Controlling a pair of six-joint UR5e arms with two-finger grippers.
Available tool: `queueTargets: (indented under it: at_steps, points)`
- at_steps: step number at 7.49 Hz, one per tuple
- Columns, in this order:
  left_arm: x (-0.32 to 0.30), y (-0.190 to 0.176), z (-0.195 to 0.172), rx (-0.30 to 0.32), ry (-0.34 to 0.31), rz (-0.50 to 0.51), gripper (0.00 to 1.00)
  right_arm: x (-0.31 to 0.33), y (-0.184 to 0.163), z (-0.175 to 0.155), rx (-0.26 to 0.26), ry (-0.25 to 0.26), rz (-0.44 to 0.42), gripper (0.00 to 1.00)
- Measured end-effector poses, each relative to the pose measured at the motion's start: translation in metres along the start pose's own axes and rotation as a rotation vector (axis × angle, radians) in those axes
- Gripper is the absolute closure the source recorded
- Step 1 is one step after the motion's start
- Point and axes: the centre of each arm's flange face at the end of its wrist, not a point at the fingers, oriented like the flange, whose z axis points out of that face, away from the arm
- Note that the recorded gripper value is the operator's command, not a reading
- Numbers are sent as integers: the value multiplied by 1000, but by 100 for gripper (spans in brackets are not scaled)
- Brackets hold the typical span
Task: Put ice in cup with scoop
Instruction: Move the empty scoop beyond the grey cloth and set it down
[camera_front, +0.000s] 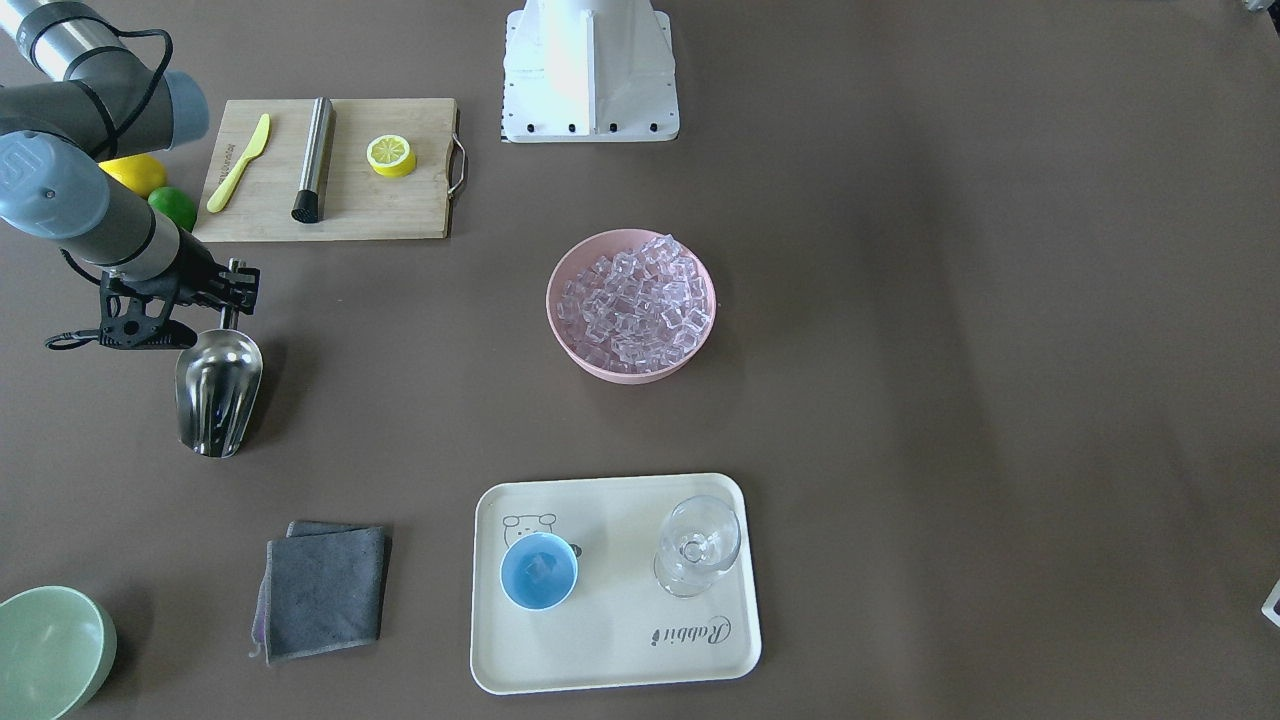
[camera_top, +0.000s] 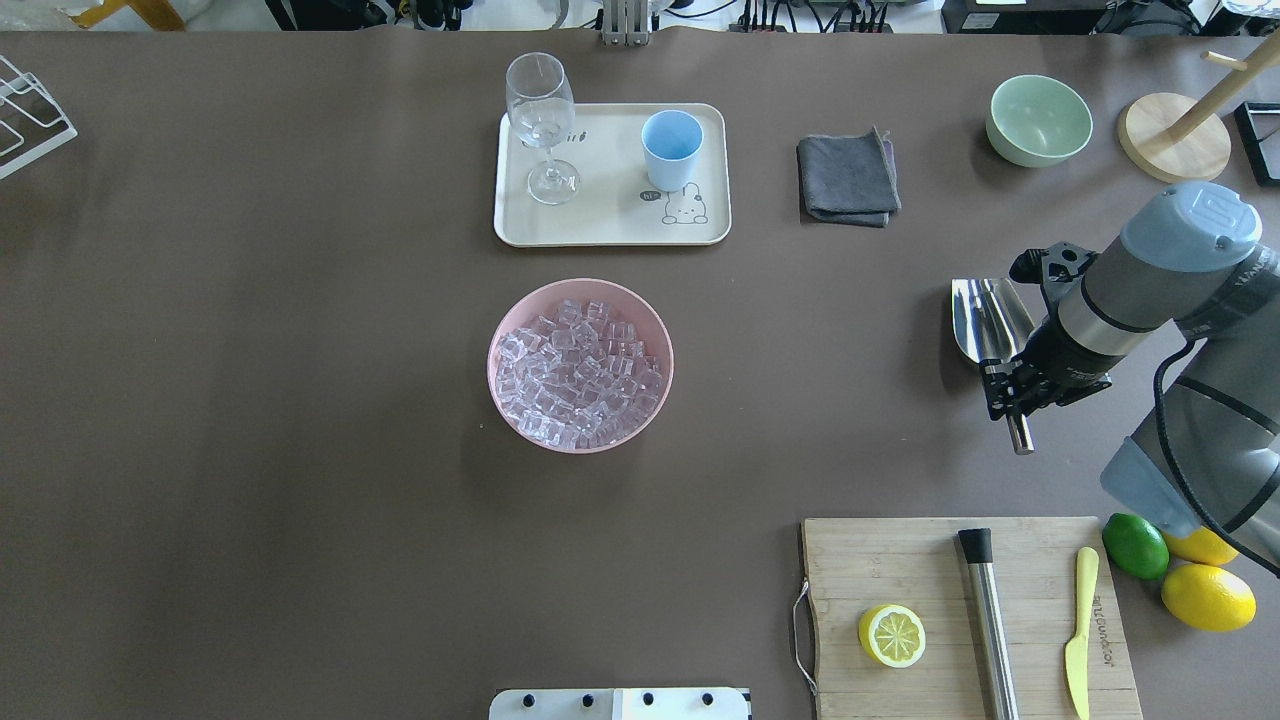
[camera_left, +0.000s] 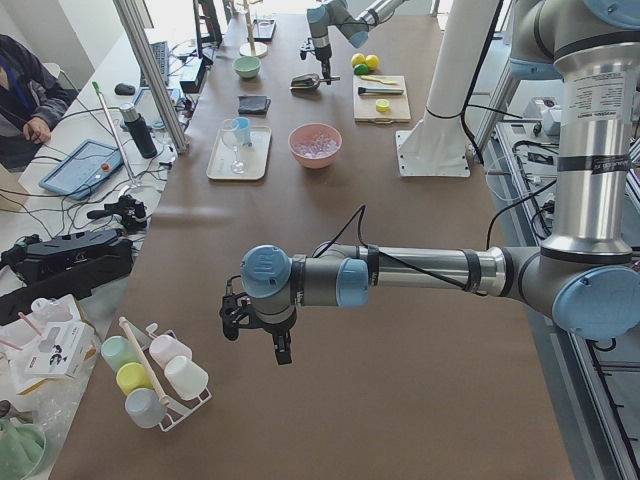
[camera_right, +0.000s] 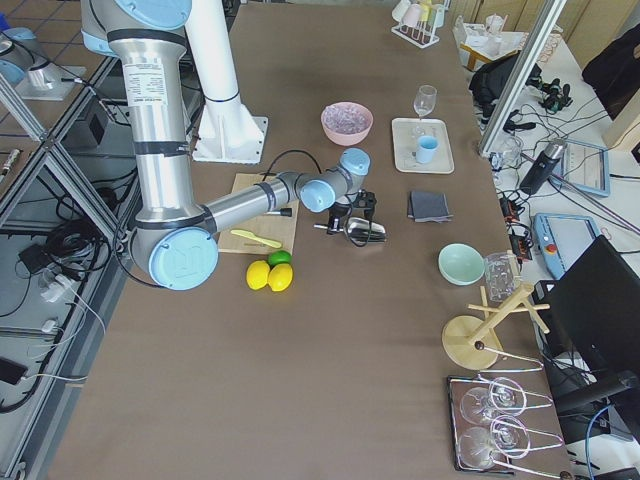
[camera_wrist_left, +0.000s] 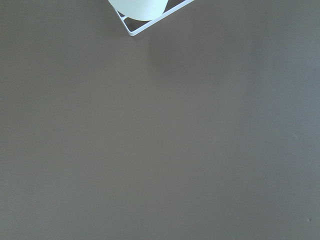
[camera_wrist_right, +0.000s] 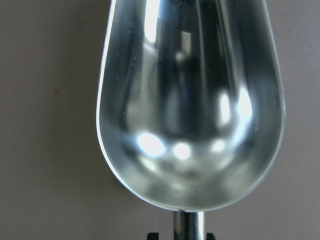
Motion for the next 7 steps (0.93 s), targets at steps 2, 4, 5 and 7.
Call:
queueTargets:
  at_steps: [2,4,5,7]
  points:
    - [-1,1,1,-1,-1,2,2,-5,1,-5,10,-16,-20,0]
    - [-2,3,2,-3,-2,2,2,-7,4,-28,51,-40,-29,0]
    - [-2,3,2,-3,-2,2,2,0,0,-48,91,-45,-21,0]
    - [-2,3,1,-4,-2,2,2,44,-20,-92,172,-32,-33,0]
